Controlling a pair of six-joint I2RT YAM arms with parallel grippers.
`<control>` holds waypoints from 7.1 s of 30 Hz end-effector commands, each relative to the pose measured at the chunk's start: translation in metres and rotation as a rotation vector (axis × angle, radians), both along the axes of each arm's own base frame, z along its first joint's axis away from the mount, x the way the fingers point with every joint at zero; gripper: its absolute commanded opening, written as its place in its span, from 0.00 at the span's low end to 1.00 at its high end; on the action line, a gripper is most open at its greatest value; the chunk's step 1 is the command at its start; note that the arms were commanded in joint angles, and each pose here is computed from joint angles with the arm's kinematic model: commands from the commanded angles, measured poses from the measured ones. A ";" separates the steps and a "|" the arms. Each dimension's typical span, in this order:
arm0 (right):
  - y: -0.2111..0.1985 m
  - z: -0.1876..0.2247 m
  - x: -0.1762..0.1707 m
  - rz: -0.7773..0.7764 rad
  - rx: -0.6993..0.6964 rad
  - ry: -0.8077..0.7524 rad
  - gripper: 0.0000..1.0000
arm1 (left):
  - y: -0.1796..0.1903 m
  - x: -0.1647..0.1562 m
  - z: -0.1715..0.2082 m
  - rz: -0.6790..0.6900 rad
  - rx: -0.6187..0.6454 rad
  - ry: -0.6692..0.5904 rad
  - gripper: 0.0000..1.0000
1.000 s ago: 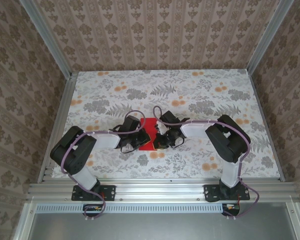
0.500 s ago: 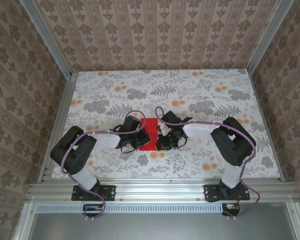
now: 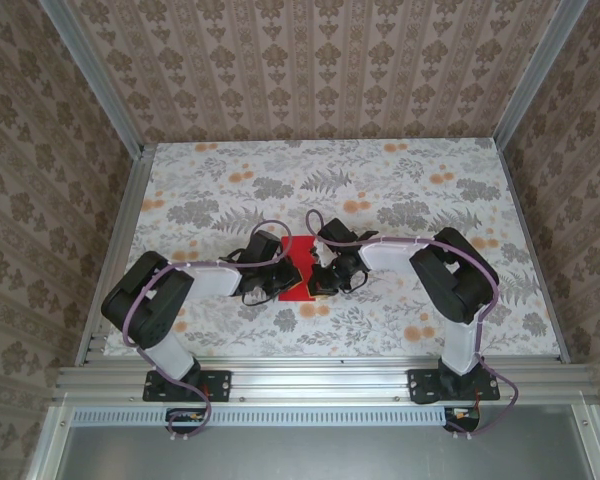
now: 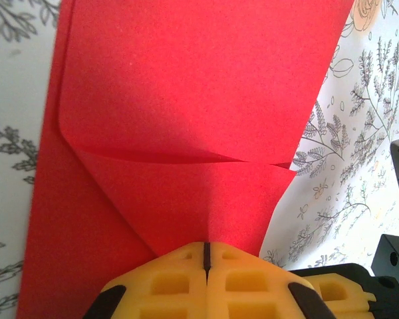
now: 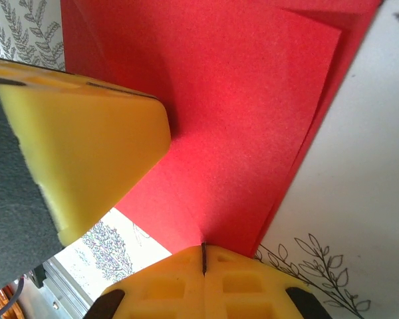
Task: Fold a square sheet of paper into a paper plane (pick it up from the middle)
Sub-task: Fold the triangle a second time at the center of the table, then turn over the paper at the center of the table.
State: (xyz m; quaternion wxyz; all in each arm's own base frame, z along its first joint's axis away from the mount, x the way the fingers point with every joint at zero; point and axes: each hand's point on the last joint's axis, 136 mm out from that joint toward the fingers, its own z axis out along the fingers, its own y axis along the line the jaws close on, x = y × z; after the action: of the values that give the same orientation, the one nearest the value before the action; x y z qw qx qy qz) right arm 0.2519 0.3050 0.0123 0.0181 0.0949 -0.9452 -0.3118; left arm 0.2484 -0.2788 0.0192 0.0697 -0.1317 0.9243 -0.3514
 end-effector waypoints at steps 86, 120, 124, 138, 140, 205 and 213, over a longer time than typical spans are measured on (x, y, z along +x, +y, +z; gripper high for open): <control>-0.081 -0.065 -0.051 0.037 -0.379 0.105 0.00 | 0.064 0.043 0.012 0.175 0.119 -0.041 0.00; -0.089 -0.071 -0.058 0.038 -0.413 0.131 0.00 | 0.071 0.029 -0.028 0.118 0.235 0.008 0.01; -0.088 -0.071 -0.057 0.038 -0.411 0.128 0.00 | 0.084 0.034 -0.028 0.133 0.243 -0.004 0.01; -0.043 0.002 -0.010 0.014 -0.223 -0.049 0.11 | 0.101 0.057 0.048 0.148 0.222 -0.138 0.37; -0.035 0.027 0.002 -0.001 -0.183 -0.120 0.20 | 0.106 0.051 0.054 0.147 0.238 -0.141 0.45; -0.051 -0.026 0.053 0.040 -0.515 -0.167 0.16 | -0.010 0.003 0.031 -0.005 -0.044 -0.029 0.38; -0.052 -0.034 0.050 0.010 -0.513 -0.128 0.13 | 0.002 -0.004 0.016 0.055 0.019 0.014 0.44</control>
State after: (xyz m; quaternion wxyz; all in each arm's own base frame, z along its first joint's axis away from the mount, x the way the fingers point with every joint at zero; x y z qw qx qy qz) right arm 0.3197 0.2655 0.0133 -0.0680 0.1314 -0.9861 -0.0761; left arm 0.2451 -0.2806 0.0397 0.0715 -0.1393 0.9208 -0.3573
